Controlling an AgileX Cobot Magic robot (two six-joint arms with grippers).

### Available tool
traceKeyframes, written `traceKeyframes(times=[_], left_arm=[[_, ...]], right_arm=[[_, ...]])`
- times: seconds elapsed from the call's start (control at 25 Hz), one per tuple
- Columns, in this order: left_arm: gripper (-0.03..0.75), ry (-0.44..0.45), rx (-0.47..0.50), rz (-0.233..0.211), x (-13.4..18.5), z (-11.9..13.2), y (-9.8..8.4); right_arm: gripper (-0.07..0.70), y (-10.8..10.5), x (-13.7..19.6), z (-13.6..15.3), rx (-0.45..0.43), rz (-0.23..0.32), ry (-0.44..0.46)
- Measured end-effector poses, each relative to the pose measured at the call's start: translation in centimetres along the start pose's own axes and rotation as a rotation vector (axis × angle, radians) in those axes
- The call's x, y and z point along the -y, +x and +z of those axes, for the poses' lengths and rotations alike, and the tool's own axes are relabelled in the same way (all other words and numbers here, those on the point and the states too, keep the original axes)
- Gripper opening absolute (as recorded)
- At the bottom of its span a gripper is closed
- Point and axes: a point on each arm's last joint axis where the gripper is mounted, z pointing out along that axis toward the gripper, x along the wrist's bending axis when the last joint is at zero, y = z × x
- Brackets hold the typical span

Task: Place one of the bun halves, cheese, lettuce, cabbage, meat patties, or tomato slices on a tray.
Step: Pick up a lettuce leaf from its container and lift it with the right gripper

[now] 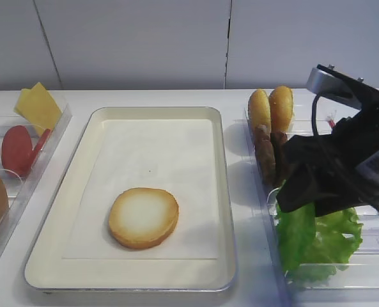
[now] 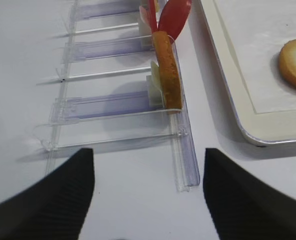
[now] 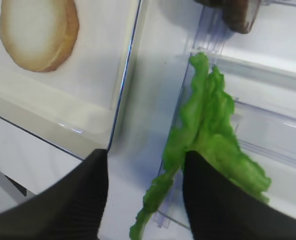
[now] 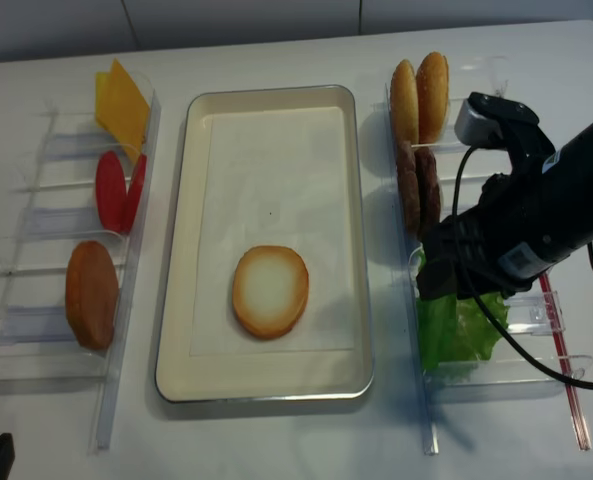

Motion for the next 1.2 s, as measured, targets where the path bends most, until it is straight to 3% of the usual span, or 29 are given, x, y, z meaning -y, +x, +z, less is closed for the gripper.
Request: traceKeyframes(times=[0.08,0.2,0.28,0.52,0.64,0.92,1.04,1.2], left_arm=[[0.471,0.000,0.000,-0.001,0.0,0.0,0.0],[0.471,0.000,0.000,-0.001,0.0,0.0,0.0],[0.471,0.000,0.000,-0.001,0.0,0.0,0.0],[0.471,0.000,0.000,-0.001,0.0,0.0,0.0],[0.471,0.000,0.000,-0.001,0.0,0.0,0.0],[0.471,0.000,0.000,-0.001,0.0,0.0,0.0],[0.471,0.000,0.000,-0.001,0.0,0.0,0.0],[0.471,0.000,0.000,-0.001,0.0,0.0,0.0]], right_arm=[[0.300,0.0,0.0,0.0,0.001,0.002,-0.004],[0.108,0.0,-0.1,0.0,0.003,0.006,-0.010],[0.057,0.0,-0.1,0.0,0.004,0.005,-0.013],[0.052,0.0,-0.2,0.0,0.003,0.001,-0.018],[0.051,0.5,-0.5,-0.6,-0.002,-0.029,-0.028],[0.051,2.8,-1.9,-4.0,-0.037,-0.092,-0.124],[0.051,3.7,-2.3,-4.5,-0.039,-0.111,-0.140],[0.050,6.4,-2.4,-4.1,-0.040,-0.184,-0.168]])
